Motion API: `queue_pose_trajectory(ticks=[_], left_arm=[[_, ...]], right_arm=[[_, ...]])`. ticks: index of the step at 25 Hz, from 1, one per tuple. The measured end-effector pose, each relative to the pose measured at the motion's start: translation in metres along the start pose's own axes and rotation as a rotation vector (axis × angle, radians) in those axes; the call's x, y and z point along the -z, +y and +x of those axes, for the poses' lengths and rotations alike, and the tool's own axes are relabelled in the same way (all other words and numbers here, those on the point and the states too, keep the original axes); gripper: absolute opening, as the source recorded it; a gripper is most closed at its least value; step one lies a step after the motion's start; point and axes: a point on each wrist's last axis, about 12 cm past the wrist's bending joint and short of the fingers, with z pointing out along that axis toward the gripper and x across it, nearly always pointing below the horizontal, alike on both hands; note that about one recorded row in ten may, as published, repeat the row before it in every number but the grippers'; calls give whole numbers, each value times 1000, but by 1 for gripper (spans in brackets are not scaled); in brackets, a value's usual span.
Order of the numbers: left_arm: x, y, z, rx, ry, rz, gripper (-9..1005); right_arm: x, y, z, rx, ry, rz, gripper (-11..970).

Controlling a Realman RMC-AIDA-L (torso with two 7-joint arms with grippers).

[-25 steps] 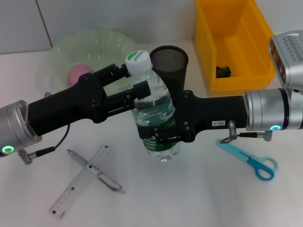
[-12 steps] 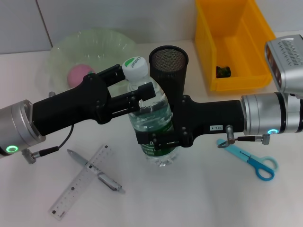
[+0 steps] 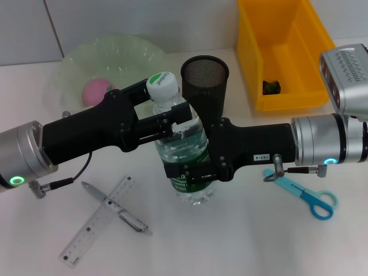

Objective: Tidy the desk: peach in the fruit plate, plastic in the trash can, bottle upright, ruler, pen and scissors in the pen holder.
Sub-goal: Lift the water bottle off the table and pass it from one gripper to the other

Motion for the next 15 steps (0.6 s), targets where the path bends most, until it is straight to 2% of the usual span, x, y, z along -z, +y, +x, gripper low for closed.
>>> queue_pose_trajectory(ticks=[14,15], left_arm=[[-1,1,-1,-4,5,-3,693],[-1,2,-1,-4,6,-3,656]], right_arm=[[0,0,-1,5,0,-2,759],[-1,0,-1,6,0,-2,758]])
